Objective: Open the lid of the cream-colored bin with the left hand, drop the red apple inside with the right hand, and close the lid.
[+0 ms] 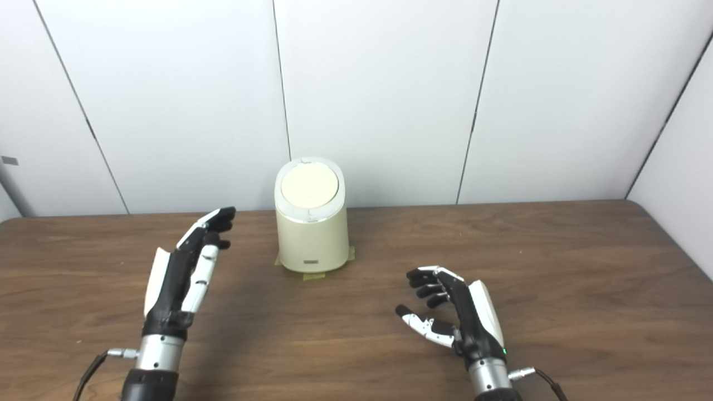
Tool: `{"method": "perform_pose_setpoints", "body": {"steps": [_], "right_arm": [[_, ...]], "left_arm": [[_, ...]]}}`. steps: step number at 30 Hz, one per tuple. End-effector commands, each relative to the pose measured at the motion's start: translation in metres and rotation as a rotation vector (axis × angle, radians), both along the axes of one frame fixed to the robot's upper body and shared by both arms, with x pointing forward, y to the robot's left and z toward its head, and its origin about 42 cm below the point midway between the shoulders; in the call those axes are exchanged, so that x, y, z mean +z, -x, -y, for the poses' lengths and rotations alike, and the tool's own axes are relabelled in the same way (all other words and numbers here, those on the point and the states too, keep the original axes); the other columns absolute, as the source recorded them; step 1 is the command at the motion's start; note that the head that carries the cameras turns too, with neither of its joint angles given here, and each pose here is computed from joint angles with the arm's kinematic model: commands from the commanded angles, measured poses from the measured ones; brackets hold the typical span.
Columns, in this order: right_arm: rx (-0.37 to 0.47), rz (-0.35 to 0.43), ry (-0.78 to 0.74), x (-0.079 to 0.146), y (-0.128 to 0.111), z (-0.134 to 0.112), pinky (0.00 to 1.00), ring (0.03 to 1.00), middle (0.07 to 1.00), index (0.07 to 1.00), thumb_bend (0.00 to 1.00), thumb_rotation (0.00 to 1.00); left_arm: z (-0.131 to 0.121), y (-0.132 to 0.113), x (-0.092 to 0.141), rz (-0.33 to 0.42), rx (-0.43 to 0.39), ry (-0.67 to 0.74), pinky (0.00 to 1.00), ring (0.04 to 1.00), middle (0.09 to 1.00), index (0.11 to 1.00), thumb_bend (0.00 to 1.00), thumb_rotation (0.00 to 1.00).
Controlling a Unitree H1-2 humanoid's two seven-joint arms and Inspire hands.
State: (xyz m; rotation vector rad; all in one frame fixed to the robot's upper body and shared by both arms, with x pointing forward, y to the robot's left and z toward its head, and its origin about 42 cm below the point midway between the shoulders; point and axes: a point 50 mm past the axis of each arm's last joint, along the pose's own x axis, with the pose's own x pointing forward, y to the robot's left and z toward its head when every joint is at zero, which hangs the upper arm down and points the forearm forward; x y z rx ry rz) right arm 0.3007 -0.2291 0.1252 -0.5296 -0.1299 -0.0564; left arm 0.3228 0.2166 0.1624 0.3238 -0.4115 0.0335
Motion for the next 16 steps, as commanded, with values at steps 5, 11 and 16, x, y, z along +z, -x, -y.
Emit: {"method": "perform_pose_setpoints", "body": {"steps": [5, 11, 16], "right_arm": [[0.01, 0.093, -0.01, 0.018, -0.01, -0.003, 0.52, 0.605, 0.637, 0.629, 0.28, 0.15], [0.0, 0.079, -0.011, 0.019, -0.009, -0.003, 0.54, 0.613, 0.641, 0.633, 0.28, 0.17], [-0.005, 0.093, -0.019, 0.019, -0.008, 0.0, 0.52, 0.604, 0.634, 0.628, 0.29, 0.1]], "left_arm": [[-0.022, 0.013, 0.0, 0.035, -0.014, 0.034, 0.76, 0.833, 0.849, 0.826, 0.21, 0.89], [-0.032, 0.029, -0.012, -0.021, -0.023, 0.169, 0.81, 0.847, 0.849, 0.826, 0.2, 0.73], [-0.034, 0.035, -0.018, -0.045, -0.021, 0.221, 0.81, 0.854, 0.856, 0.828, 0.17, 0.68]]}}
